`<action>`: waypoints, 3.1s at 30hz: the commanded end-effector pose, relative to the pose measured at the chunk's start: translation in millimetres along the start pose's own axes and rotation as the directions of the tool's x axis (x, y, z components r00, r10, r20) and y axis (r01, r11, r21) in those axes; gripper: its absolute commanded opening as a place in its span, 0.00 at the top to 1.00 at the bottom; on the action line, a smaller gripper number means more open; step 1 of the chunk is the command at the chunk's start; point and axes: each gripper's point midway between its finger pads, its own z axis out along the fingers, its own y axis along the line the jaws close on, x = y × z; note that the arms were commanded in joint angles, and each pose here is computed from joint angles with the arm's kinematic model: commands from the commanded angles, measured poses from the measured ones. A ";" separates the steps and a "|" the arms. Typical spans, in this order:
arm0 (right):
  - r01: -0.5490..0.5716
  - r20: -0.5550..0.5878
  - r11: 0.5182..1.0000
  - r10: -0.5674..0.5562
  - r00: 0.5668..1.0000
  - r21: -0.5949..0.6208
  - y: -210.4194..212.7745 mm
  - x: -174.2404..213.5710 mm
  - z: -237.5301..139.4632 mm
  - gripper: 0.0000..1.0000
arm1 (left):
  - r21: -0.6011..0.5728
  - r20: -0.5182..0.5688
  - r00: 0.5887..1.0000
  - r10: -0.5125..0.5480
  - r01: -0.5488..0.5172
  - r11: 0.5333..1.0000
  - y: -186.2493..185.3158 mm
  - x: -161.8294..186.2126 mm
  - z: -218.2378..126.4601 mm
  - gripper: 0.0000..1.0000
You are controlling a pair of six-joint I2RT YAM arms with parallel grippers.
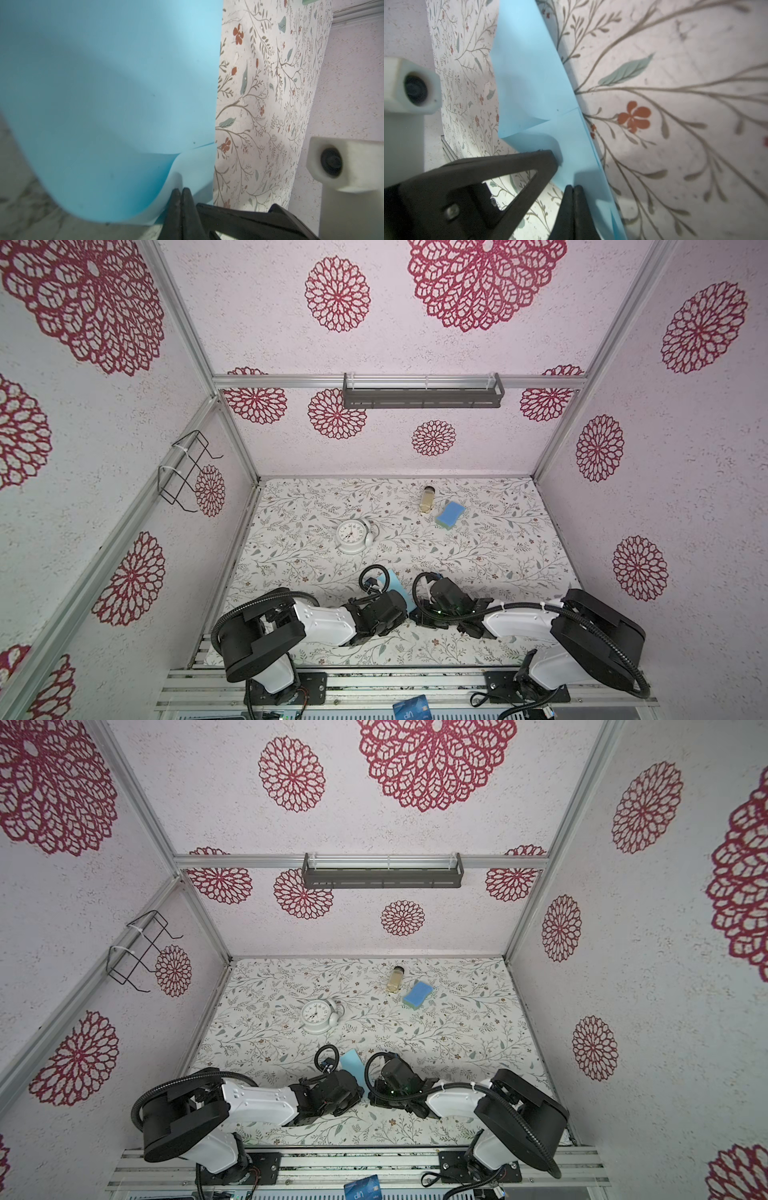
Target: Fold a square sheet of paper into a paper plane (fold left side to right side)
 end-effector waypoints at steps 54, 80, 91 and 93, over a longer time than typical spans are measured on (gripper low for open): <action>-0.036 -0.017 0.995 0.038 0.999 0.090 -29.9 1.3 -12.8 1.00 | -0.012 -0.058 0.986 0.157 -0.158 0.987 0.5 5.2 2.8 1.00; -0.052 -0.020 0.989 0.056 0.998 0.140 -48.2 9.7 -13.9 1.00 | 0.059 -0.214 0.875 0.434 -0.432 0.900 -20.1 24.1 13.3 1.00; -0.054 -0.020 0.988 0.057 0.998 0.144 -49.3 9.8 -13.6 1.00 | -0.006 -0.210 0.899 0.385 -0.395 0.919 18.1 15.4 3.7 1.00; -0.055 -0.020 0.988 0.058 0.998 0.147 -50.1 10.0 -13.9 1.00 | -0.022 -0.200 0.906 0.374 -0.385 0.922 26.6 10.9 -0.4 1.00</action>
